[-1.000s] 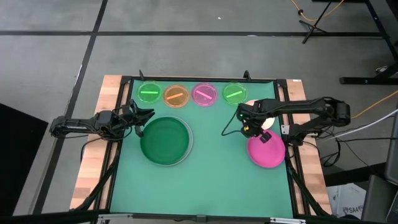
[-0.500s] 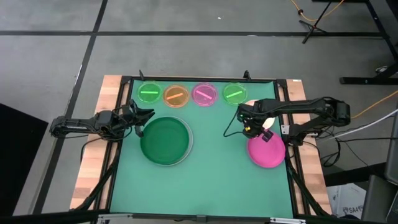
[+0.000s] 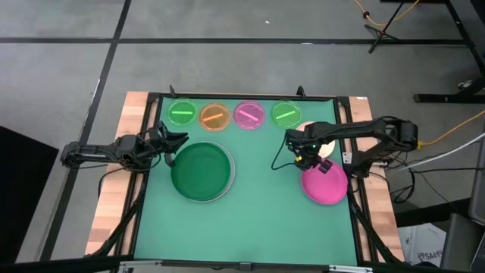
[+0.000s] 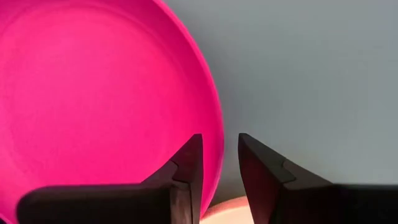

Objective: Stack plastic plates
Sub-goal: Stack the pink plate on top of the the green plate

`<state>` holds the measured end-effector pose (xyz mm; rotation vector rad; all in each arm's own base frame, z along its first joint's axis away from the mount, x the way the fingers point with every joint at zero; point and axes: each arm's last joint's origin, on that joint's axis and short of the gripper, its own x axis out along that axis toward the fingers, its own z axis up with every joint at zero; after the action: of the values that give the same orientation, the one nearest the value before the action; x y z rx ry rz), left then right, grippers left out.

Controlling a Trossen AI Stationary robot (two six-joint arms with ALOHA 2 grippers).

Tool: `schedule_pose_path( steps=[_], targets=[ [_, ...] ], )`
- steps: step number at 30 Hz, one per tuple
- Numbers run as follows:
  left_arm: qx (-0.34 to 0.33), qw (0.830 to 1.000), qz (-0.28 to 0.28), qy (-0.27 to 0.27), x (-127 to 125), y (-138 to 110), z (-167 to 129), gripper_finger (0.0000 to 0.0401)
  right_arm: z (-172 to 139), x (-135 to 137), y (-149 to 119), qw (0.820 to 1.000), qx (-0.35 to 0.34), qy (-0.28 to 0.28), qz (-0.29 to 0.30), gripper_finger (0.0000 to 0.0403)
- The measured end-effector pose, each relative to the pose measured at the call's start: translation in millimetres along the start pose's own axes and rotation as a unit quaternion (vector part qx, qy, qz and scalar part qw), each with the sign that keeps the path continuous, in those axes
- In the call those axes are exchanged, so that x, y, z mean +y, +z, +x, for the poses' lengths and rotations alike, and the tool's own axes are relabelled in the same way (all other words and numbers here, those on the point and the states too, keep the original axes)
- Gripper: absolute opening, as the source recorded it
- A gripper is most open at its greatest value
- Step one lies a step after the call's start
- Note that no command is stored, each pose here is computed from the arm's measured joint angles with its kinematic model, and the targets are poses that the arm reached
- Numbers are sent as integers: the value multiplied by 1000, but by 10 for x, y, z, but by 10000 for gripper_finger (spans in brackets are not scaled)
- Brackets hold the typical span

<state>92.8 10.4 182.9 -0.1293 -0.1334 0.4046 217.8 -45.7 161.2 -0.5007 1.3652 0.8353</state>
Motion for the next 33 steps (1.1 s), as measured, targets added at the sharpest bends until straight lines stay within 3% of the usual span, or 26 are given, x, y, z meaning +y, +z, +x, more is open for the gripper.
schedule_pose_path(
  steps=[14,24,29,33],
  targets=[
    [1,1000,1,0,0,-2,0,70,225,-83,-10,998,16,52,11,88],
    [1,1000,1,0,0,-2,0,70,225,-79,-8,998,13,57,17,12],
    [1,1000,0,0,0,-1,0,70,222,-80,-1,998,-1,62,21,11],
    [-14,999,-38,-3,-3,30,-1,70,176,-126,49,997,-23,57,40,6]
  ],
)
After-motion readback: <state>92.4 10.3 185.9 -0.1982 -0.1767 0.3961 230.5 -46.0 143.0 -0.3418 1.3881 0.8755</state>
